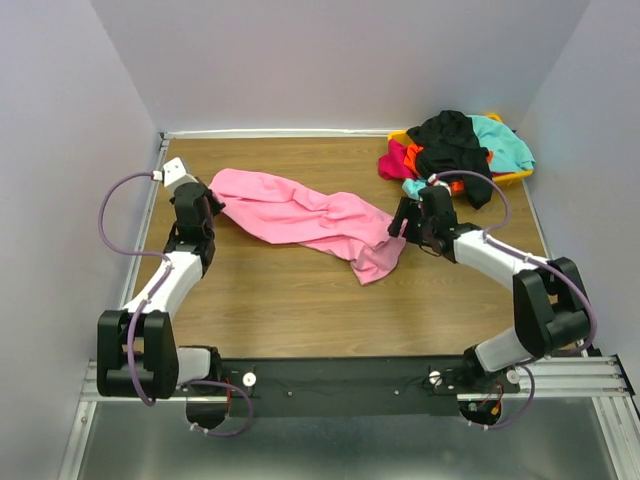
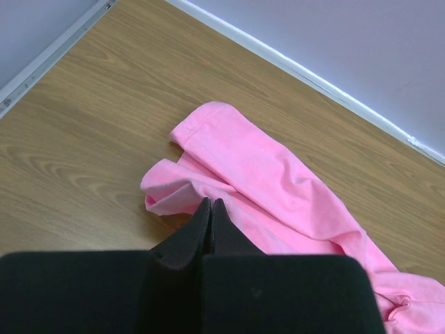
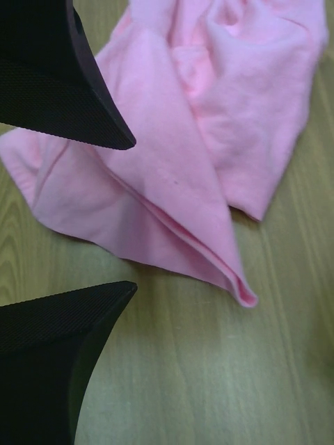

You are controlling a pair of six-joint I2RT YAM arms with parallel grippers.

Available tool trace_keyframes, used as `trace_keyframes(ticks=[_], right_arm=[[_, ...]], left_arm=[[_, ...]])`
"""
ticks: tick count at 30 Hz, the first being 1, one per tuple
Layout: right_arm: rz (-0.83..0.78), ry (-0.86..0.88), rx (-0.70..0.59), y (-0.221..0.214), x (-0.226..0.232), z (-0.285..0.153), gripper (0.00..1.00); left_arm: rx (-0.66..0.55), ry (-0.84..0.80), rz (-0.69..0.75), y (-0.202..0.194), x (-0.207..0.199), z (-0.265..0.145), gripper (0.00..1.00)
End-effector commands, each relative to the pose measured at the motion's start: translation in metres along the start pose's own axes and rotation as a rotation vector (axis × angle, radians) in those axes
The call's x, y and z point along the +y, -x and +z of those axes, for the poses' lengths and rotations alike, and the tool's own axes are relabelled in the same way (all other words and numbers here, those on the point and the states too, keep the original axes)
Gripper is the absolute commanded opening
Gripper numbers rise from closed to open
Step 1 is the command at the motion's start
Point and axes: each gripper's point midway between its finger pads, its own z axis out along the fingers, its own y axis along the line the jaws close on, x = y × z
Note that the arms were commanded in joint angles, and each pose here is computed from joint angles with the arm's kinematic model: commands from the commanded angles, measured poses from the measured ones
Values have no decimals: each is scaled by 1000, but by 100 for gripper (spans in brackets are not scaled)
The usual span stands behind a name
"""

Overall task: Fold and stack the t-shirts
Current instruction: Flatten the tshirt out

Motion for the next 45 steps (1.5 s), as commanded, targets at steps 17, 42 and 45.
trace_keyframes(ticks=[17, 42, 45], right_arm=[[117, -13, -68, 45, -22, 73, 62], [38, 15, -252, 125, 0, 21, 1], [18, 34, -325, 164, 15, -7, 0]], left_arm=[[-24, -5, 28, 12, 3, -11, 0], [-101, 7, 39, 55, -3, -20, 0], [-145, 3, 37, 77, -7, -29, 0]])
